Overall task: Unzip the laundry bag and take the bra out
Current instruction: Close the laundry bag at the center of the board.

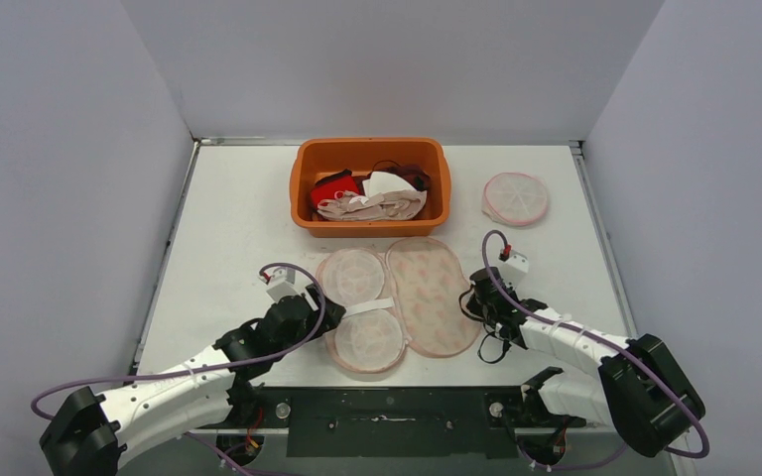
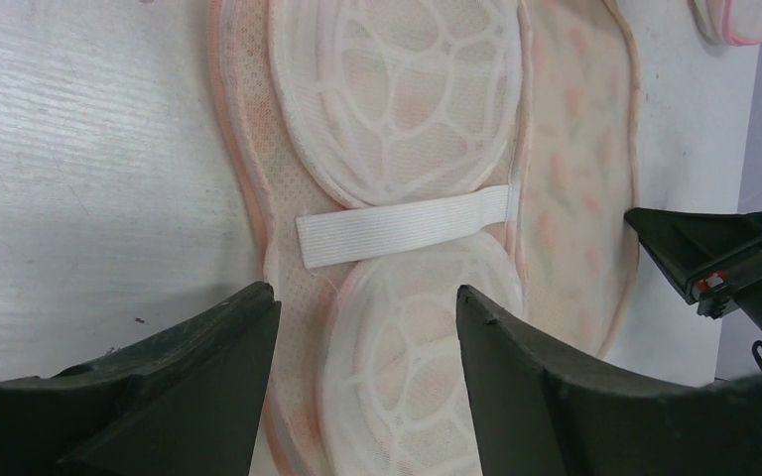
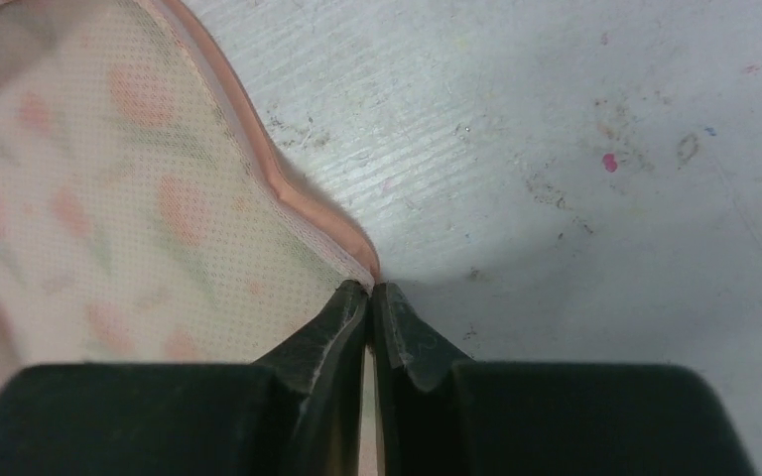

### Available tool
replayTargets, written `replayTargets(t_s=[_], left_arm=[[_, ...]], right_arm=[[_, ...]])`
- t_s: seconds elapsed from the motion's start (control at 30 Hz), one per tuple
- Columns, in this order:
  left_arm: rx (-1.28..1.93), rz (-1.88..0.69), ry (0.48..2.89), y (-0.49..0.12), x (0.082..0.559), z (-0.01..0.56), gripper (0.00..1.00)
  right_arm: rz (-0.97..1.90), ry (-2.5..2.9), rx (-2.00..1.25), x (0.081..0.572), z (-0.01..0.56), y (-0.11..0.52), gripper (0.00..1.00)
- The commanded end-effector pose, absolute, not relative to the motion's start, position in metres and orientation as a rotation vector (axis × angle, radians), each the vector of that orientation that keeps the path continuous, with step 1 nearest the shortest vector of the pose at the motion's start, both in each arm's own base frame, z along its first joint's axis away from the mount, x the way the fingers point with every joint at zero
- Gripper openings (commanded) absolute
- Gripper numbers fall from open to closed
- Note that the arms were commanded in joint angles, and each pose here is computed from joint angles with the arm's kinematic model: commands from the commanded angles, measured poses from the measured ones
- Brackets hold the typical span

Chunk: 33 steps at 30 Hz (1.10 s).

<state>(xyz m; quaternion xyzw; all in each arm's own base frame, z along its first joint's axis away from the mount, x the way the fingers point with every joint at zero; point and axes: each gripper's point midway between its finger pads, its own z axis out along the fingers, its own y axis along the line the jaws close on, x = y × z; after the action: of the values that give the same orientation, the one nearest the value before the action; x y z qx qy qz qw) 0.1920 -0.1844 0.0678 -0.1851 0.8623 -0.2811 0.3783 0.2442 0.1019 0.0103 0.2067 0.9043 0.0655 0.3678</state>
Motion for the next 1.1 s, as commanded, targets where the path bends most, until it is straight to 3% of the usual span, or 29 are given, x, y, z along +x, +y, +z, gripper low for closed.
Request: replayTargets(t_s=[0.0,0.33,0.6,1.07], left_arm=[[-0.471,-0.815,2.132,-0.199,0.201,0.095,0.63],[-0.473,-0.817,2.117,-0.199,0.203,0.101,0.63],[-0.452,-0.822,2.152,-0.207,0.202,0.101,0.63],[-0.488,-0.697,2.068,-0.162,0.198,0.125,0.64]], right_arm=[[0.122,2.476,0.516,0.209,-0.013,0.095,0.05],[0.184,2.308,0.382,0.231,0.075,0.101,0.05],[0.434,2.201,0.084,0.235,0.144,0.144,0.05],[0.984,1.977,-0.482,0.189,0.227,0.241,0.05]])
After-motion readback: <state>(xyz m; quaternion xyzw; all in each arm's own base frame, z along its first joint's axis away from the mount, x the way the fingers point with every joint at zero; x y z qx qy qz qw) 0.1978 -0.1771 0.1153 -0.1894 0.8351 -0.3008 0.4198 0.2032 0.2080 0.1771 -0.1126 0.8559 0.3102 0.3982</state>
